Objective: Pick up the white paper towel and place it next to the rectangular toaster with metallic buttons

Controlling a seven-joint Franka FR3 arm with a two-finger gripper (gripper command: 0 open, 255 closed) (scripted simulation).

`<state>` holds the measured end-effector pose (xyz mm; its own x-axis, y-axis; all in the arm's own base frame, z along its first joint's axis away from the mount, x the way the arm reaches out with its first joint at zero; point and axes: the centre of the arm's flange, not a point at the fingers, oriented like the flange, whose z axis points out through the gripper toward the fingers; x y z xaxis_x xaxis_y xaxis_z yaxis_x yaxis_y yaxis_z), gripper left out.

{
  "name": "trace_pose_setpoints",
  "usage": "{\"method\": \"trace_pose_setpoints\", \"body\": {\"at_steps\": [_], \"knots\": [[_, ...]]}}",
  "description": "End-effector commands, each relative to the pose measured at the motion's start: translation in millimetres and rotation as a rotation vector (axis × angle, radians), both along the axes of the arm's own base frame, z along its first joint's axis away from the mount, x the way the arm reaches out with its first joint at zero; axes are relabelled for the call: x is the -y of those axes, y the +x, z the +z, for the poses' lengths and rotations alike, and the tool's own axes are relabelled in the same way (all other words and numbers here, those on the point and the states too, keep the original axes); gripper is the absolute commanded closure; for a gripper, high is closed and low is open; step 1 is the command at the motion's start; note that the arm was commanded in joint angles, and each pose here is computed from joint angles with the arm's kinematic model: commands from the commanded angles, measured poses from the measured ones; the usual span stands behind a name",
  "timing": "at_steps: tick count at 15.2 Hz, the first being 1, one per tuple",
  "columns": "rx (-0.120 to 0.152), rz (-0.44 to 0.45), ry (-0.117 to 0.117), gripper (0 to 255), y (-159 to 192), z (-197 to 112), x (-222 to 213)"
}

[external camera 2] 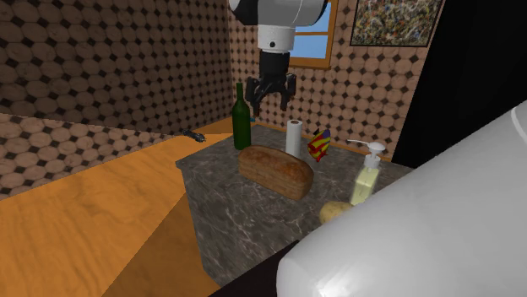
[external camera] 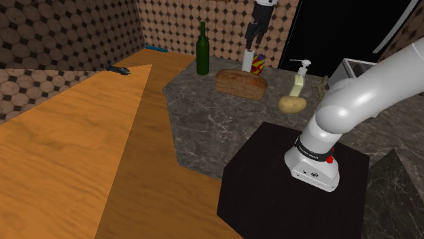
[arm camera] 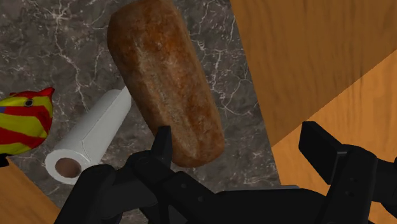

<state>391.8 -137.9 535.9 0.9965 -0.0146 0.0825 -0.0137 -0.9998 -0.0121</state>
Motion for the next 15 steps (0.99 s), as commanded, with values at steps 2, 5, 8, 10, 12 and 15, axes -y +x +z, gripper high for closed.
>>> {"method": "trace_pose_setpoints", "body": {"at_steps": [2,5,8,10,12,15], "knots": [[-0.007,0.009,-0.013,0,15,-17,35],[-0.015,0.016,-0.024,0,31,-33,66],[-0.022,0.023,-0.035,0,47,-49,97],[-0.027,0.028,-0.042,0,57,-60,118],[-0.032,0.033,-0.050,0,68,-70,139],[-0.039,0.040,-0.061,0,84,-86,171]]}}
